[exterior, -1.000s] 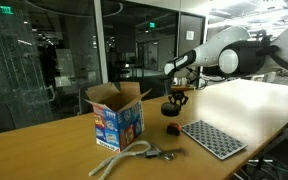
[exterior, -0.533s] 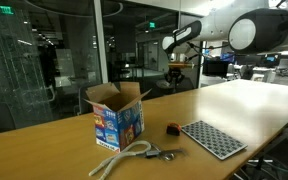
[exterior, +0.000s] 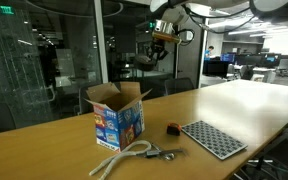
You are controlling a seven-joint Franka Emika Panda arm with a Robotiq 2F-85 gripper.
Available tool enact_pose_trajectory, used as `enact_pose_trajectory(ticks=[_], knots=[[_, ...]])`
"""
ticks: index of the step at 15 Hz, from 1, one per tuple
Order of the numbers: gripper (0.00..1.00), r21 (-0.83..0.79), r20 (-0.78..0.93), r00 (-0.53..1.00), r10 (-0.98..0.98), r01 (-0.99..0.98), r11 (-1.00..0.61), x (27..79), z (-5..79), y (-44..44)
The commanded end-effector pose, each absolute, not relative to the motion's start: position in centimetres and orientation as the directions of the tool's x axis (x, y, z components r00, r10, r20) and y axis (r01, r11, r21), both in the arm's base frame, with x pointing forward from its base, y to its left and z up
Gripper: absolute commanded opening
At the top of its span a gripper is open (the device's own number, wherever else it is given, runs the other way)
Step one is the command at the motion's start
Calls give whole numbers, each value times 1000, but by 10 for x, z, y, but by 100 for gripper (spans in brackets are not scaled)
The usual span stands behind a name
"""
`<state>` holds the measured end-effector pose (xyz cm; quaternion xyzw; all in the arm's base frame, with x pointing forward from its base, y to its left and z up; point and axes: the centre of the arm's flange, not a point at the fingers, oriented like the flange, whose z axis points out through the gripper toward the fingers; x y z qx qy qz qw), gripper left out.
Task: Pick up the masking tape and put it in the box
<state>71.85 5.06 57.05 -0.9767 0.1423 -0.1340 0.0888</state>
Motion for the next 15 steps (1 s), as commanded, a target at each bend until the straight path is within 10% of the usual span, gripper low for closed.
enact_pose_trajectory(ticks=[1,15], knots=[[16,-333,274,929,-249,-152,-931,684,596,97],[16,-645,-16,999,-41,-42,-763,669,457,188]])
